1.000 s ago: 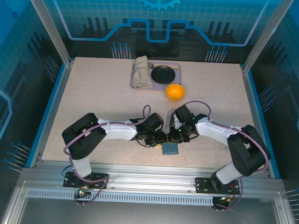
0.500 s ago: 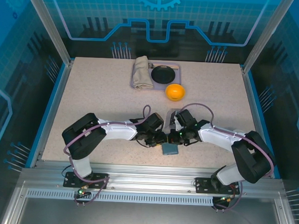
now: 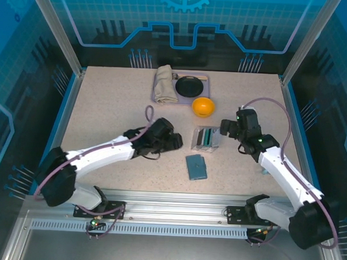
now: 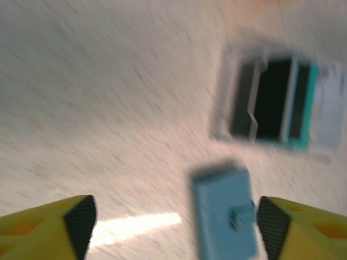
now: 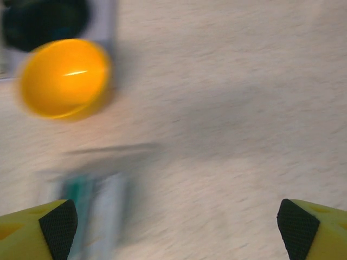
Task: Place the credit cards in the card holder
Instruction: Reset both arms
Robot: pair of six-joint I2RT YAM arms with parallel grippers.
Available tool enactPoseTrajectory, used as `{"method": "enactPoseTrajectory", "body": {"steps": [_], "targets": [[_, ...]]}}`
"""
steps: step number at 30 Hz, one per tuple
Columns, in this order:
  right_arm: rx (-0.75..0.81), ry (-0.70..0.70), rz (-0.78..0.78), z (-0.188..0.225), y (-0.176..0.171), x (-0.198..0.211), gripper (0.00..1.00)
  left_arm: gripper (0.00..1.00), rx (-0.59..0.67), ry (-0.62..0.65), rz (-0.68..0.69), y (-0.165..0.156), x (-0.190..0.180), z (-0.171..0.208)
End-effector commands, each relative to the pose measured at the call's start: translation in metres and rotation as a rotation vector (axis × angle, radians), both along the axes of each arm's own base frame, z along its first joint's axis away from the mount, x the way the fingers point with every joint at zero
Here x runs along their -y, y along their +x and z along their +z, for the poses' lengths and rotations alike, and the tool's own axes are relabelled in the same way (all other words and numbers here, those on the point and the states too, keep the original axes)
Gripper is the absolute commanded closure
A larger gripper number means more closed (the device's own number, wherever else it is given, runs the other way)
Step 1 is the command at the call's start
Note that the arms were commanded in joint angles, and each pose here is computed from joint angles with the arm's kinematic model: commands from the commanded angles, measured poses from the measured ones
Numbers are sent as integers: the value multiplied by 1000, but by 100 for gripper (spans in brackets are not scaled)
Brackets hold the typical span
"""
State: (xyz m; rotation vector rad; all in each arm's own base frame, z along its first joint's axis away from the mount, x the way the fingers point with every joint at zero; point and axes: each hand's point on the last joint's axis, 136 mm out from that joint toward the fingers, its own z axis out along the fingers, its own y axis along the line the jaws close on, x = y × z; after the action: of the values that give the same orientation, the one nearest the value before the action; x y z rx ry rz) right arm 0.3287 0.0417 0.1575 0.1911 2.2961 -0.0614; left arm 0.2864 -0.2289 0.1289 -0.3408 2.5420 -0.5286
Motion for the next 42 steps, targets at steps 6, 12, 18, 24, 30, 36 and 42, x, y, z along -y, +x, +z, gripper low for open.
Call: {"method": "enactPoseTrajectory", "body": {"steps": [6,12,18,24,30,36,42], "targets": [[42,-284,33,-56,47,39,2,1,227,497,328,20,-183,25],[215,-249,193,-51,67,15,2,1,383,678,377,20,-231,27],[277,-131,245,-55,75,13,3,1,449,677,395,27,-256,19],[330,-119,228,-63,67,17,2,1,491,574,395,43,-262,-6],[338,-121,211,-63,67,20,0,1,568,571,304,71,-255,-9],[341,-123,215,-62,68,20,0,1,602,522,224,96,-248,-12],[341,-119,217,-62,68,19,0,1,597,469,213,105,-247,-38]]}}
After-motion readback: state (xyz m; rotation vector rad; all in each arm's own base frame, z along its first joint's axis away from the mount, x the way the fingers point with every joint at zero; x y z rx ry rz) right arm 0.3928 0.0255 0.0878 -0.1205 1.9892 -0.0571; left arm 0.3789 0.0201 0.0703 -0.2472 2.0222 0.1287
